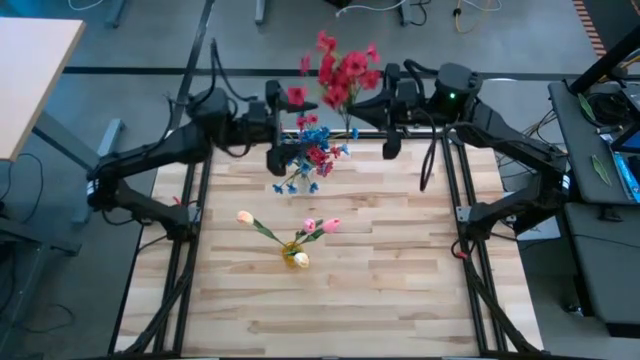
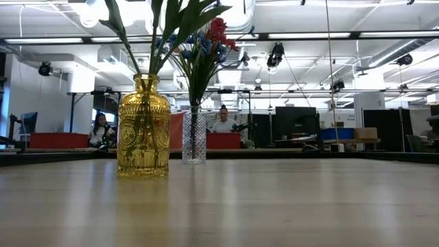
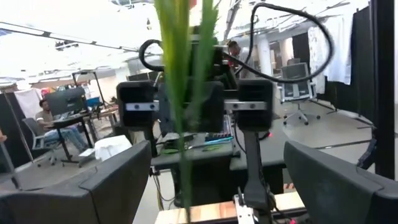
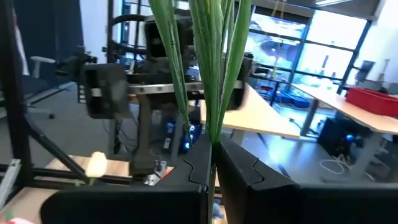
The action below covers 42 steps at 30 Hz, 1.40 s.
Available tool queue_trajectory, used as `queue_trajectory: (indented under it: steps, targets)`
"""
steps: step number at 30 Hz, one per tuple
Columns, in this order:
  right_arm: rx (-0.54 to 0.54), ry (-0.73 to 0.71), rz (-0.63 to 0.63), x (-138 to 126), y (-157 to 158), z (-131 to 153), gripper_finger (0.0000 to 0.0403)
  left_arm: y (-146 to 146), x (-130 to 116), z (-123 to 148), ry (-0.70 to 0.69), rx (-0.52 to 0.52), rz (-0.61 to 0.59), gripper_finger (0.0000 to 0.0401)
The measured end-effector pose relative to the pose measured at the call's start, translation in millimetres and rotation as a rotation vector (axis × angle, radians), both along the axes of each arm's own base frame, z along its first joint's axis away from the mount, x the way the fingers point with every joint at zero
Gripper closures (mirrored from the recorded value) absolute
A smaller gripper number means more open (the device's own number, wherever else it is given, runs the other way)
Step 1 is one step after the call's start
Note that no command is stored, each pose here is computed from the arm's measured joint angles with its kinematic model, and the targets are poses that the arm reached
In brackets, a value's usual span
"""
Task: Sort flowers into vase by color
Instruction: Put the red flowers into the transparent vase
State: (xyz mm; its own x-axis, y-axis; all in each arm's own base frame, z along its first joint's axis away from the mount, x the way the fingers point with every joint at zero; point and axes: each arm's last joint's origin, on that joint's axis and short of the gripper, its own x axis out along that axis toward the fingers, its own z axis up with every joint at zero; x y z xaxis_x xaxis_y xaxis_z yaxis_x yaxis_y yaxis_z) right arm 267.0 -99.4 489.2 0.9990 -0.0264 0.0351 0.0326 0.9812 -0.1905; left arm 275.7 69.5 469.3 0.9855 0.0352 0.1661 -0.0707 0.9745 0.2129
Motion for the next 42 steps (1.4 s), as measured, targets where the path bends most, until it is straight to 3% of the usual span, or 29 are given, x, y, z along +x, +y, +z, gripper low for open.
queue_trajectory:
  steps: [8, 20, 29, 36, 39, 42]
  targets:
    - [-0.009, 0.019, -0.011, 8.0, 8.3, -4.0, 0.0390, 18.1, 30.6, 7.4, 0.028, 0.005, -0.040, 0.0053]
    - [-0.003, 0.051, -0.011, 8.4, 8.1, -7.4, 0.0390, 29.7, 54.7, 27.6, 0.010, 0.044, -0.097, 0.0065]
    - [-0.001, 0.058, -0.011, 8.4, 8.1, -8.1, 0.0390, 40.6, 78.7, 32.2, 0.091, 0.048, -0.135, 0.0177]
    - [0.001, 0.058, -0.011, 8.4, 8.1, -8.2, 0.0389, 40.6, 80.3, 42.6, 0.141, 0.047, -0.162, 0.0324]
    - [0.003, 0.059, -0.010, 8.5, 8.1, -8.4, 0.0370, 39.9, 80.0, 42.8, 0.158, 0.056, -0.182, 0.0384]
    - [0.015, 0.058, -0.012, 8.5, 8.1, -8.3, 0.0330, 39.8, 80.0, 42.4, 0.161, 0.055, -0.186, 0.0389]
